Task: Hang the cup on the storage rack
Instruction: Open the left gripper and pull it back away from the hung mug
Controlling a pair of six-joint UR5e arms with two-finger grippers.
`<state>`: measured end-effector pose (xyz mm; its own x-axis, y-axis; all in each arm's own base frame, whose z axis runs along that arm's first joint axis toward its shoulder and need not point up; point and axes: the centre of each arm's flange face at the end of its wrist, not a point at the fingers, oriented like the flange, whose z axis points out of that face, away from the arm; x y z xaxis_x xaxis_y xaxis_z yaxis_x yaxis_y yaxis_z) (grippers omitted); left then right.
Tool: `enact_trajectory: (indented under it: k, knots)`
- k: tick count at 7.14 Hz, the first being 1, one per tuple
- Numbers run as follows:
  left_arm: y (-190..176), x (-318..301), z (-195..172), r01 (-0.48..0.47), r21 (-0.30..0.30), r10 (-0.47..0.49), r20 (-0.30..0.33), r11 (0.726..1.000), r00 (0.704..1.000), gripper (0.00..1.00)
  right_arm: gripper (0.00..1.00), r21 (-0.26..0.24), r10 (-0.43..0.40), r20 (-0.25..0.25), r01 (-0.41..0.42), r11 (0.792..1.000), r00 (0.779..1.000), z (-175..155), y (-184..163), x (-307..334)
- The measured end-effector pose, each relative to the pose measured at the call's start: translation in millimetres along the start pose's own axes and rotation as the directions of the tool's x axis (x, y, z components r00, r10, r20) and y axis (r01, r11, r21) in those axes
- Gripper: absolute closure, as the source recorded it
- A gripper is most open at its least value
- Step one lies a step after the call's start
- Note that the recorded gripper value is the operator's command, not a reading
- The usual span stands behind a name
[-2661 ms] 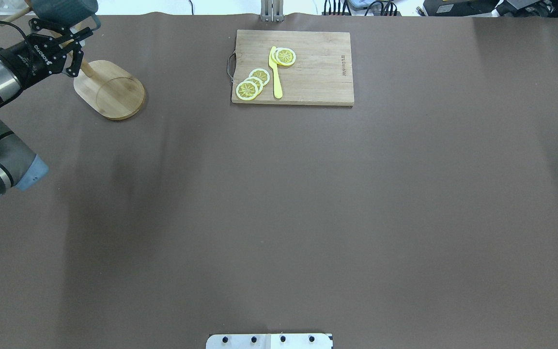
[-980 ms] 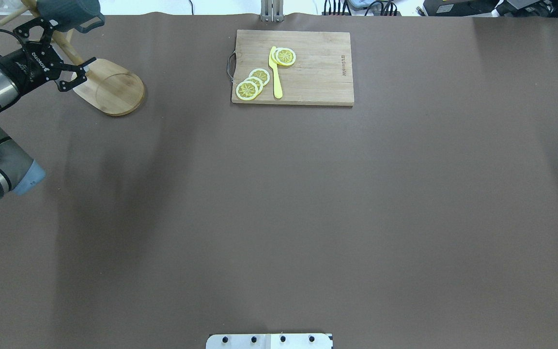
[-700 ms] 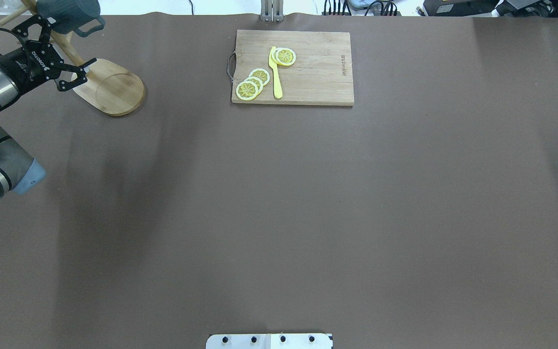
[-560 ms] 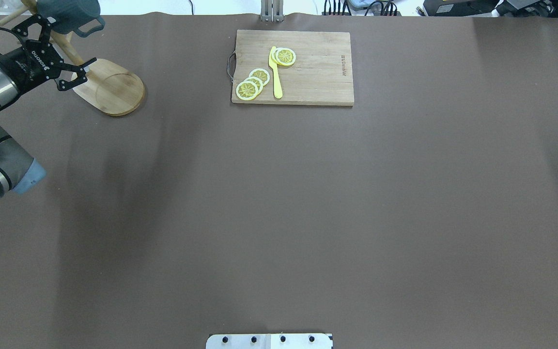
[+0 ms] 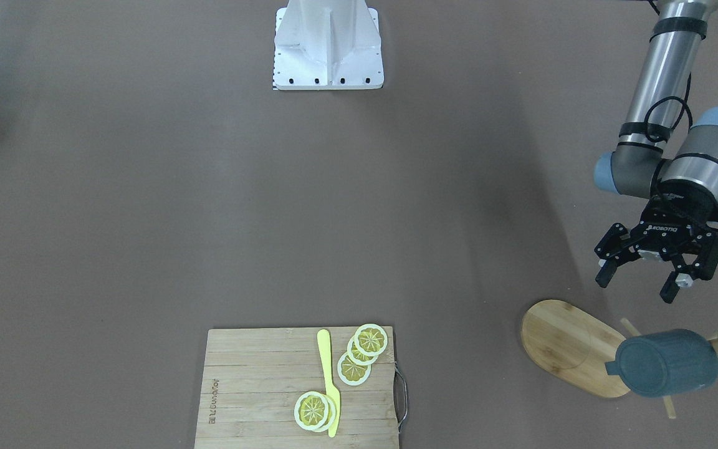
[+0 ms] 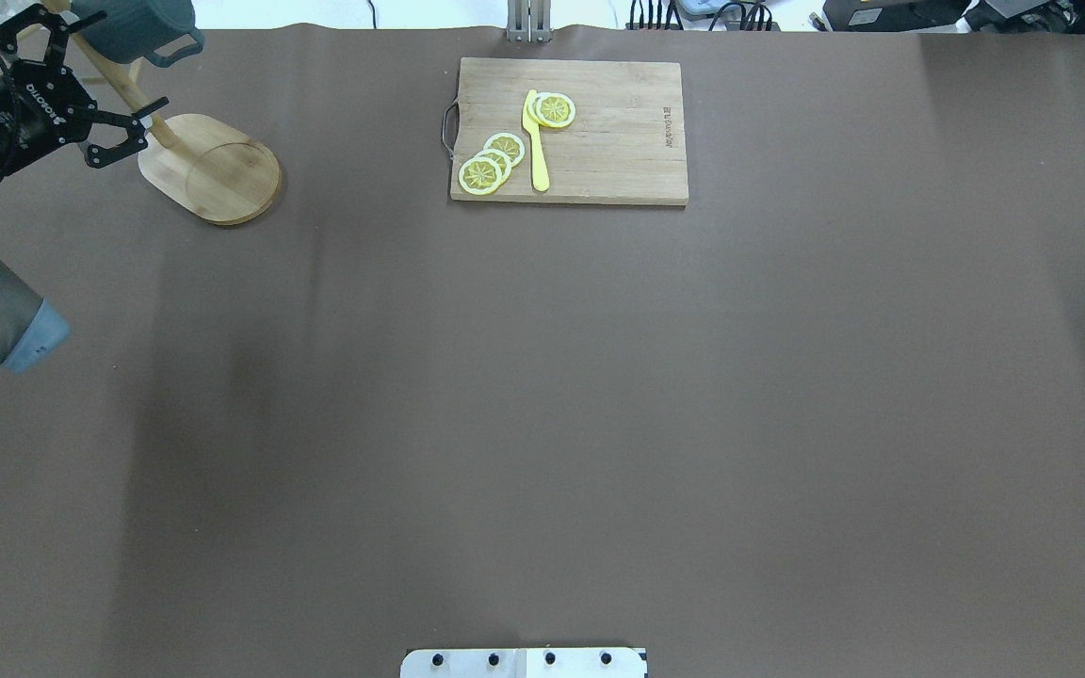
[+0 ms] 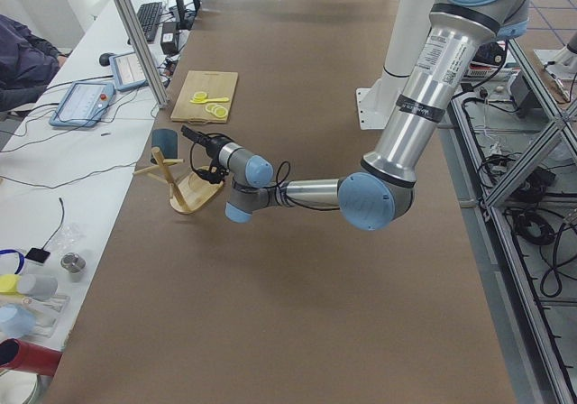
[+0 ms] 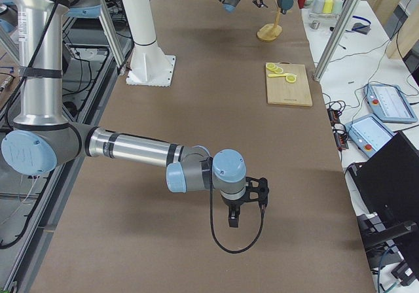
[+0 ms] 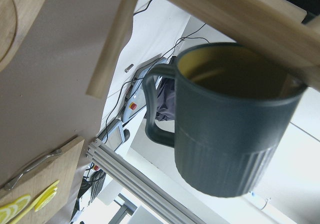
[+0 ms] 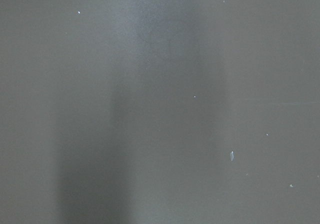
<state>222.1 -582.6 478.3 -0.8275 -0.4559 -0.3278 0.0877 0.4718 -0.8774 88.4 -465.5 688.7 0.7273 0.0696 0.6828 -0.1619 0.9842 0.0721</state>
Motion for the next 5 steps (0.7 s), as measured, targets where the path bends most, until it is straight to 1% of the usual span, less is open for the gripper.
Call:
enact_trajectory:
  k: [1, 2, 3, 4, 5]
  knots:
    - [6.2, 8.0, -14.6, -0.039, -0.025, 0.040, 0.014, 0.999, 0.999, 0.01, 0.00, 0.000, 0.000, 0.000, 0.000, 1.000, 1.000, -0.1, -0.2, -0.4]
    - [15.2, 11.5, -33.5, -0.115, -0.057, 0.117, 0.030, 0.992, 0.993, 0.01, 0.00, 0.000, -0.001, 0.001, 0.001, 1.000, 1.000, 0.0, -0.1, -0.4]
    - [24.3, 11.5, -52.5, -0.217, -0.089, 0.221, 0.041, 0.972, 0.974, 0.01, 0.00, -0.001, 0.000, 0.001, 0.000, 1.000, 1.000, 0.4, 0.3, -0.1]
    - [31.0, 9.7, -70.6, -0.346, -0.121, 0.354, 0.051, 0.930, 0.934, 0.01, 0.00, -0.002, 0.001, 0.002, -0.001, 1.000, 1.000, 0.7, 0.6, 0.2]
    - [31.8, 8.5, -89.3, -0.507, -0.152, 0.520, 0.062, 0.848, 0.852, 0.01, 0.00, -0.003, 0.001, 0.003, -0.001, 1.000, 1.000, 0.8, 1.0, 0.4]
